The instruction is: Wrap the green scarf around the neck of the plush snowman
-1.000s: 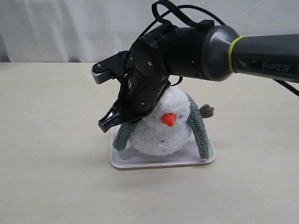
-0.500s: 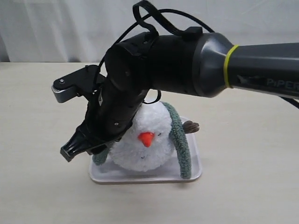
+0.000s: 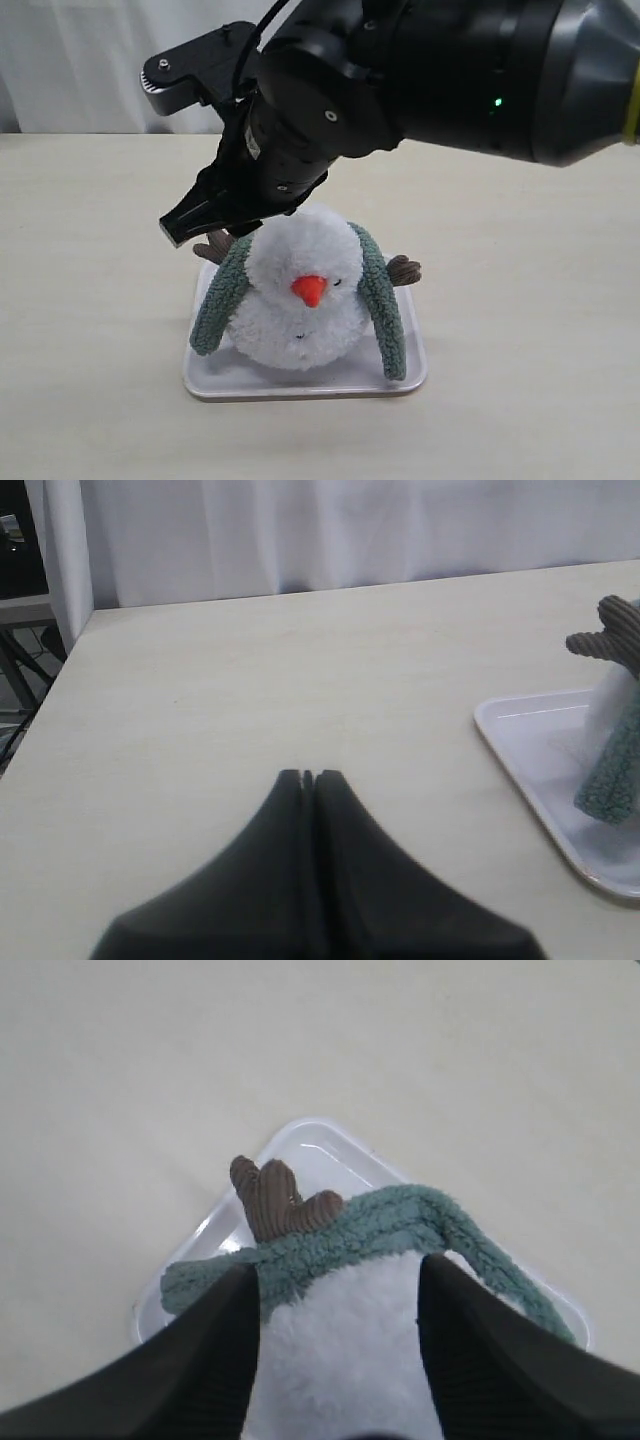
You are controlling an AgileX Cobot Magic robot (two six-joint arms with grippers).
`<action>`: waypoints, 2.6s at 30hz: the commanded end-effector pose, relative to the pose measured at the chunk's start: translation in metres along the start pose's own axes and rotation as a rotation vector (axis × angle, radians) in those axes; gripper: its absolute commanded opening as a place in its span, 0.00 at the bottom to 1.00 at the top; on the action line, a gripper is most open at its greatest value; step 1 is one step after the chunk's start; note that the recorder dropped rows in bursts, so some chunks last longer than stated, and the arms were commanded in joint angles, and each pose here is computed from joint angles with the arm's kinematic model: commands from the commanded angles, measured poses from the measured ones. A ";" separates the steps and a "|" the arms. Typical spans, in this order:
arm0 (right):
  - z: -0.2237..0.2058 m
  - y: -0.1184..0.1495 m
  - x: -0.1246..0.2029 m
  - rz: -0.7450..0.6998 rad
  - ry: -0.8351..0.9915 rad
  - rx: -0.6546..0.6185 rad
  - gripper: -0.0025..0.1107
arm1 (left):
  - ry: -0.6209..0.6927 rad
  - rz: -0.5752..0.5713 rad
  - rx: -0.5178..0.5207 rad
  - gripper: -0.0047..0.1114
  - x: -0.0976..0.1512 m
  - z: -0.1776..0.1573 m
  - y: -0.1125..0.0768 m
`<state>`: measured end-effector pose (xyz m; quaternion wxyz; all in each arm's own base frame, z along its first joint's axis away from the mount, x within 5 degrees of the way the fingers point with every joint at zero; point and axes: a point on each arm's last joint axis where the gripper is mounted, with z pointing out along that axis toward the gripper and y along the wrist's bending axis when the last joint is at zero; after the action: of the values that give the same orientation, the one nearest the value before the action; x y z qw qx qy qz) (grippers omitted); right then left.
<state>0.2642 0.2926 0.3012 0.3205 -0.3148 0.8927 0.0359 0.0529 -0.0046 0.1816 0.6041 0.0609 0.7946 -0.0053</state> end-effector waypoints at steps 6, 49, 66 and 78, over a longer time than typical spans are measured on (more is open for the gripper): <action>-0.061 0.020 0.012 -0.007 -0.007 -0.018 0.44 | -0.007 -0.003 -0.002 0.04 0.000 0.000 0.000; 0.045 0.009 0.048 -0.251 0.030 0.197 0.22 | -0.007 -0.003 -0.002 0.04 0.000 0.000 0.000; 0.041 -0.001 0.035 -0.207 -0.111 0.329 0.06 | -0.007 -0.003 -0.002 0.04 0.000 0.000 0.000; 0.069 -0.024 0.044 -0.083 -0.033 0.386 0.06 | -0.007 -0.003 -0.002 0.04 0.000 0.000 0.000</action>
<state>0.2844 0.2727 0.2265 0.3924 -0.2944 0.8611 -0.1336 0.0529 -0.0046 0.1816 0.6041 0.0609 0.7946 -0.0053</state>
